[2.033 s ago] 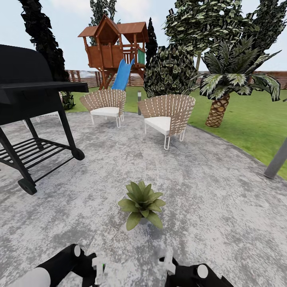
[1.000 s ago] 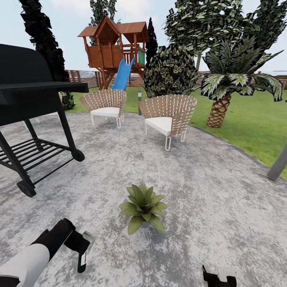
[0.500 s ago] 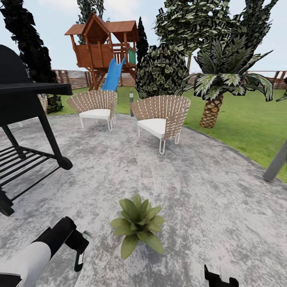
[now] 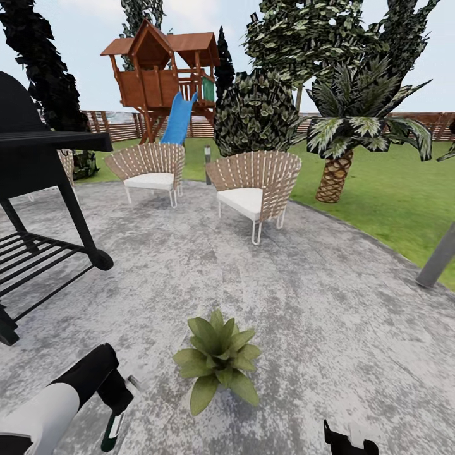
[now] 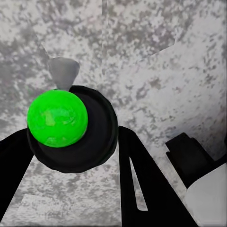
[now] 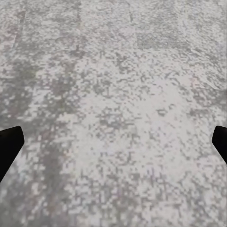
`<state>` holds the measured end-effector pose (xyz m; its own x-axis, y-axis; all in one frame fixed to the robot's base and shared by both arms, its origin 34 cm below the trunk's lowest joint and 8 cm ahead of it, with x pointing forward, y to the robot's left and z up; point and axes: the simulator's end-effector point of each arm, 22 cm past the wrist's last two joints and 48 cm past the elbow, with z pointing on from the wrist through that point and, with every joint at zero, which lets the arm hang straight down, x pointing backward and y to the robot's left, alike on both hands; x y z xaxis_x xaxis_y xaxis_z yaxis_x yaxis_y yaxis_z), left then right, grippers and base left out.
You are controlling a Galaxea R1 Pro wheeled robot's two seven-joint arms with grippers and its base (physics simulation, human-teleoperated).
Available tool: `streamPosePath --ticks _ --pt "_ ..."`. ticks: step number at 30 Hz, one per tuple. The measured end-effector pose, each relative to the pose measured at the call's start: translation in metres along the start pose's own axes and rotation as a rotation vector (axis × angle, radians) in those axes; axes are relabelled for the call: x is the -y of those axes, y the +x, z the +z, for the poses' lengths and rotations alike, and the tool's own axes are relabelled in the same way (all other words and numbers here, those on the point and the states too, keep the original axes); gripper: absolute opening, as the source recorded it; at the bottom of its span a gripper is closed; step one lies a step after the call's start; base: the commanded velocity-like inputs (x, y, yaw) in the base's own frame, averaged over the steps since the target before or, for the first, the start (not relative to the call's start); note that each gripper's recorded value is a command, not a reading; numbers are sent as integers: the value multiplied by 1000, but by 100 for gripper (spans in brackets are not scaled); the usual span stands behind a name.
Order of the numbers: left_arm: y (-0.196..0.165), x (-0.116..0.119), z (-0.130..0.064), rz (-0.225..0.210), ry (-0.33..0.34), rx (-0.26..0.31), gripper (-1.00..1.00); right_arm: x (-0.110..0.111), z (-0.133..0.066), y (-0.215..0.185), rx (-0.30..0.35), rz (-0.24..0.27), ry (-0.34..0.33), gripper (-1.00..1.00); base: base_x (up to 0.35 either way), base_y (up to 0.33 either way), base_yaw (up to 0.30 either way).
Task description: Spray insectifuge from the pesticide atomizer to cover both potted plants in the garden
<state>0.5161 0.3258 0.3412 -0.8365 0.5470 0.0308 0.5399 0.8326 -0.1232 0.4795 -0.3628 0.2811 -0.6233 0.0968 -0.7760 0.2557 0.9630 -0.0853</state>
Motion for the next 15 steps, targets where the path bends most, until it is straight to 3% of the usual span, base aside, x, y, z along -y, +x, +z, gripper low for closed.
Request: streamPosePath --ticks 4,9,15 --pt "-4 0 -2 3 -2 8 -100 0 0 0 0 0 0 100 41 174 -246" --pt "-8 0 -4 7 -5 19 -100 0 0 0 0 1 -1 100 159 269 -43" --pt "-4 1 -1 7 -5 12 -100 -1 0 -1 4 3 -1 100 1 1 0"
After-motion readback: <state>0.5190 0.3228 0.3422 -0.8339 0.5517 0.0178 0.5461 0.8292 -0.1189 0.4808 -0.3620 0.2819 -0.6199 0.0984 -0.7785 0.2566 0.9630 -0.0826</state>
